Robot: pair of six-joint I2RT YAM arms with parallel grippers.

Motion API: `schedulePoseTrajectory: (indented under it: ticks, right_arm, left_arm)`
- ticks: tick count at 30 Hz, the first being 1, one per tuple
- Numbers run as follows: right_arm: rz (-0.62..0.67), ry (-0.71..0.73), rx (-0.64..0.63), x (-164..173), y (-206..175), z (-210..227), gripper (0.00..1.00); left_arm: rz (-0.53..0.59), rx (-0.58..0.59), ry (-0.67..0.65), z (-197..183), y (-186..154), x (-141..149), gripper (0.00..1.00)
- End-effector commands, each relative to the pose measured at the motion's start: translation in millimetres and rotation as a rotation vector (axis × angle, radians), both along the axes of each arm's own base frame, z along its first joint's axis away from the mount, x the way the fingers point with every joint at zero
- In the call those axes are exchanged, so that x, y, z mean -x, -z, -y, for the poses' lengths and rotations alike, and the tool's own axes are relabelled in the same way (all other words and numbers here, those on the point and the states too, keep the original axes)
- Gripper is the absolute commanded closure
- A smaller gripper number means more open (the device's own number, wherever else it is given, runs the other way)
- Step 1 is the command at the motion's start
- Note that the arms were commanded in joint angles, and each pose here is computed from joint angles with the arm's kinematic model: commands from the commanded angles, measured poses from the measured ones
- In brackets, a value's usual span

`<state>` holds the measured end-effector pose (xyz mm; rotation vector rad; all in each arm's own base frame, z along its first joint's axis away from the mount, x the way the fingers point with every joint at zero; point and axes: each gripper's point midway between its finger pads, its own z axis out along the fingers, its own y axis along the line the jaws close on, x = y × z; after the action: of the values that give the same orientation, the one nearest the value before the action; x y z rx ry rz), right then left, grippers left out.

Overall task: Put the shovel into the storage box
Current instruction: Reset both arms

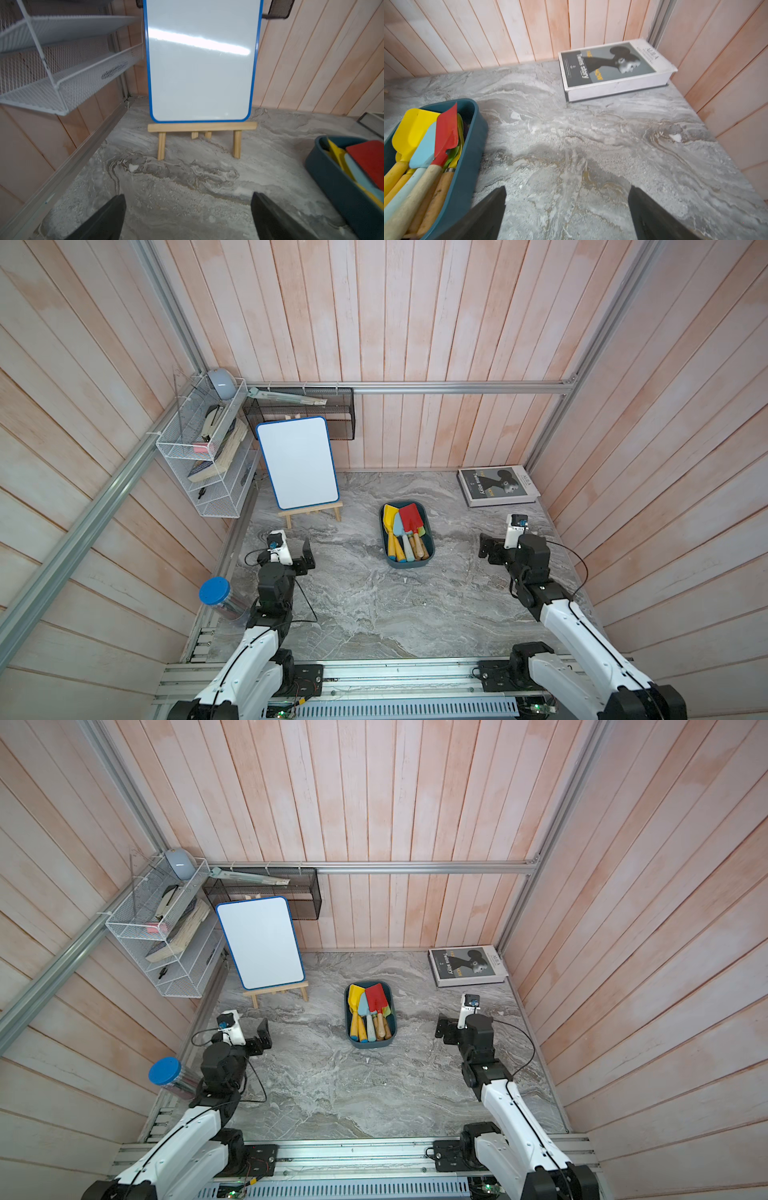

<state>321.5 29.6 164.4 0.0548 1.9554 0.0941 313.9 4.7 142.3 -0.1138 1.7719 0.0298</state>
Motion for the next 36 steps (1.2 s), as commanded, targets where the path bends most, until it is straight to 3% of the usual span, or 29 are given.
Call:
schedulePoseTrajectory:
  ticks: [1, 5, 10, 11, 14, 16, 18, 20, 22, 25, 36]
  right_arm:
    - [0.233, -0.001, 0.066, -1, -30, 5, 0.02]
    - [0.345, 0.058, 0.102, 6, -27, 19, 0.02]
    - [0.390, 0.118, 0.078, 4, -12, 39, 0.02]
    - [0.398, 0.128, 0.076, 2, -8, 43, 0.02]
    - [0.414, 0.123, 0.094, -4, 1, 44, 0.02]
    - [0.467, 0.109, 0.102, -8, -4, 43, 0.02]
    - [0.400, 0.089, 0.101, -21, 20, 42, 0.02]
    - [0.406, 0.087, 0.099, -33, 19, 42, 0.02]
    - [0.245, 0.129, 0.050, -54, 39, 57, 0.02]
    - [0.318, 0.128, 0.045, -49, 31, 57, 0.02]
    - [0.298, 0.125, 0.053, -50, 34, 56, 0.02]
  left_arm:
    - [0.222, -0.025, -0.002, -2, -39, -11, 0.00]
    - [0.259, -0.072, 0.040, 5, -29, -22, 0.00]
    - [0.198, -0.075, 0.083, 6, 0, -45, 0.00]
    - [0.237, -0.086, 0.067, 4, -6, -46, 0.00]
    - [0.135, -0.046, 0.058, -2, 7, -57, 0.00]
    - [0.132, -0.044, 0.068, -2, 7, -66, 0.01]
    - [0.062, -0.033, 0.085, -2, 15, -76, 0.00]
    - [0.090, -0.030, 0.086, -2, 11, -74, 0.00]
    - [0.082, -0.028, 0.085, -3, 13, -75, 0.00]
    - [0.085, -0.030, 0.085, -3, 12, -74, 0.00]
    - [0.086, -0.029, 0.084, -3, 12, -74, 0.00]
